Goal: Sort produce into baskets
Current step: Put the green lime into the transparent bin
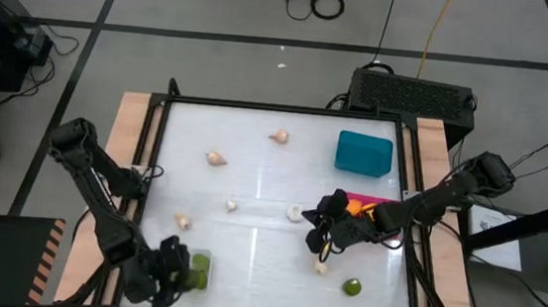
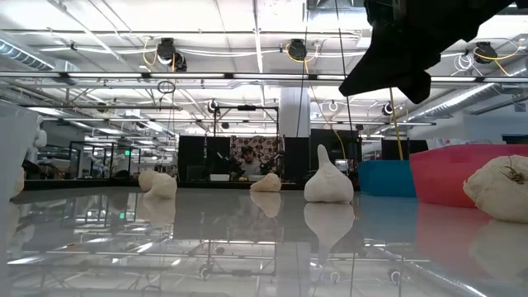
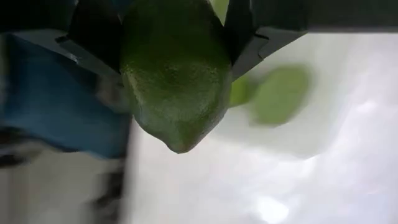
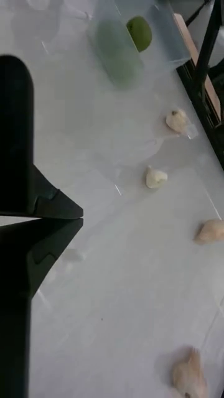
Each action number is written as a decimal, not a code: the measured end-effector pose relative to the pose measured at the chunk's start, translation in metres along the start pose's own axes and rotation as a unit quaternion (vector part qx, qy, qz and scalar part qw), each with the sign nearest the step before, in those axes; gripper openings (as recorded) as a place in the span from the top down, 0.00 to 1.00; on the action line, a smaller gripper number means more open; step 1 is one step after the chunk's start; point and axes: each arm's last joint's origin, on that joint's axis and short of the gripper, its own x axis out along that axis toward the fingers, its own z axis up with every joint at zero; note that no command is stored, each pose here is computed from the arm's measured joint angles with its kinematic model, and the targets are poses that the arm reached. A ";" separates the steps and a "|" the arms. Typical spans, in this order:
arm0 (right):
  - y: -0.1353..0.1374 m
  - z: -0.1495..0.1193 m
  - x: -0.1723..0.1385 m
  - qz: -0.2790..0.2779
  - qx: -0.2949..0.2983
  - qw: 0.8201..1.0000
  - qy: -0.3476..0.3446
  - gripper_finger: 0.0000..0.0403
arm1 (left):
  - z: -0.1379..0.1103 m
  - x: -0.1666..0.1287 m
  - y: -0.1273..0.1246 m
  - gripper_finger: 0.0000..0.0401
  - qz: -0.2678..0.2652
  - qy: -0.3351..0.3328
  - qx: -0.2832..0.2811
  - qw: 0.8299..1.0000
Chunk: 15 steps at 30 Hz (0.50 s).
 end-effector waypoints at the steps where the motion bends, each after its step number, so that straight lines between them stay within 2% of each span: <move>1: 0.000 0.000 0.000 0.001 0.000 1.000 0.001 1.00 | -0.001 0.001 0.004 0.45 0.021 0.008 -0.009 1.000; 4: 0.000 0.000 0.000 0.002 -0.001 1.000 0.002 1.00 | -0.006 0.004 0.012 0.45 0.063 0.036 -0.038 0.997; 7: 0.001 -0.001 0.000 0.010 -0.001 1.000 0.010 1.00 | -0.010 0.006 0.013 0.45 0.069 0.073 -0.058 0.993; 11: 0.001 -0.001 0.000 0.019 -0.001 1.000 0.019 1.00 | -0.011 0.007 0.015 0.45 0.075 0.090 -0.060 0.991; 15: 0.001 -0.001 0.000 0.019 -0.001 1.000 0.019 1.00 | -0.013 0.005 0.021 0.45 0.108 0.092 -0.050 0.989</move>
